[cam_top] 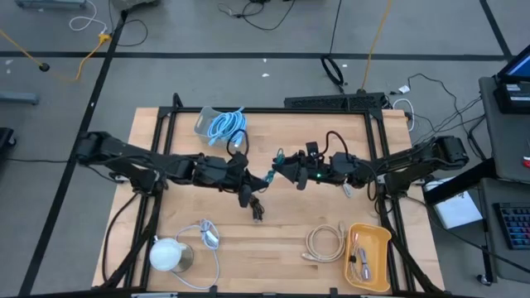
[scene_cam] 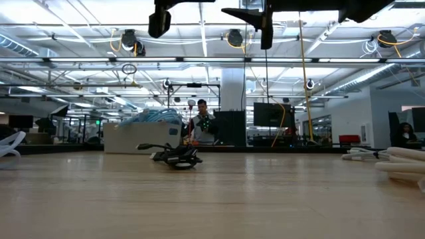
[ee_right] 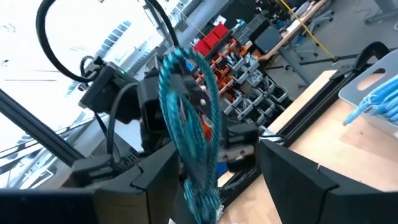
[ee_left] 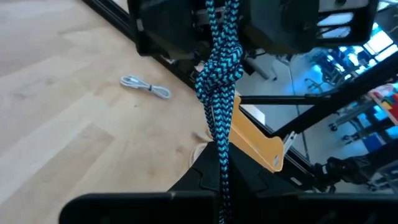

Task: Pick & Place USB Port
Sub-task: Put the dark blue charger cable into the yellow bin

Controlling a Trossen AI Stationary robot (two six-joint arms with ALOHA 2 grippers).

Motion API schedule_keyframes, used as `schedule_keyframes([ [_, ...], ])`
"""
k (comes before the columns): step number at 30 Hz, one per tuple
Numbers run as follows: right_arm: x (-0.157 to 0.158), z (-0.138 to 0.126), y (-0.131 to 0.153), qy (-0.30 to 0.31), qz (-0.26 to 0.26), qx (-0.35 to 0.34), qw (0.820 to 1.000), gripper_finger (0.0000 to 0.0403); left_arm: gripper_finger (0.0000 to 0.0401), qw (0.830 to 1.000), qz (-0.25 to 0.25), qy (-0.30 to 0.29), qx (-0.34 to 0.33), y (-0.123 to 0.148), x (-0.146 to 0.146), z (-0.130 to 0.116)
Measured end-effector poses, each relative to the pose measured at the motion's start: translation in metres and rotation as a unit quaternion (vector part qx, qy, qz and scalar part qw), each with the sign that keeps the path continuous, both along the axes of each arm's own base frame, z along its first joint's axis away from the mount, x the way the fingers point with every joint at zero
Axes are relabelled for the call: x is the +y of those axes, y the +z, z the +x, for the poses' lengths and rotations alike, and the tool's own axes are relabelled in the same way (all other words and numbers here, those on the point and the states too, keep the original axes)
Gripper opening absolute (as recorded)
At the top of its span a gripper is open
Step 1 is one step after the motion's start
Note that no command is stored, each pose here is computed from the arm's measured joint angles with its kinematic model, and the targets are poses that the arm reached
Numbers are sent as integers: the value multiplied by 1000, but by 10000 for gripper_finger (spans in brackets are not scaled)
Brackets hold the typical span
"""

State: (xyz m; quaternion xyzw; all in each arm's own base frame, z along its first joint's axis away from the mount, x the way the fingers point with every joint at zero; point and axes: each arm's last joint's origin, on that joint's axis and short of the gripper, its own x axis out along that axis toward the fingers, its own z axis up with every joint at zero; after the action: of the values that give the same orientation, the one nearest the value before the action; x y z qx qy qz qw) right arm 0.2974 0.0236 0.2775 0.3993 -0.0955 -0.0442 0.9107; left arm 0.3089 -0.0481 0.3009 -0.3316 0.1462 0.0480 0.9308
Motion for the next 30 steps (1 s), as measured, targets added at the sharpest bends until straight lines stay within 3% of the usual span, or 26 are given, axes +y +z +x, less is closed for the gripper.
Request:
schedule_keyframes([
  [7,0,0,1,1,2,-4,1000,198,5,1000,2,3,-4,-1,4,2],
  [23,1,0,1,4,3,-5,1000,47,5,1000,7,4,1,-1,8,3],
  [30,1,0,1,5,12,-7,1000,28,5,1000,10,8,2,-2,11,3],
])
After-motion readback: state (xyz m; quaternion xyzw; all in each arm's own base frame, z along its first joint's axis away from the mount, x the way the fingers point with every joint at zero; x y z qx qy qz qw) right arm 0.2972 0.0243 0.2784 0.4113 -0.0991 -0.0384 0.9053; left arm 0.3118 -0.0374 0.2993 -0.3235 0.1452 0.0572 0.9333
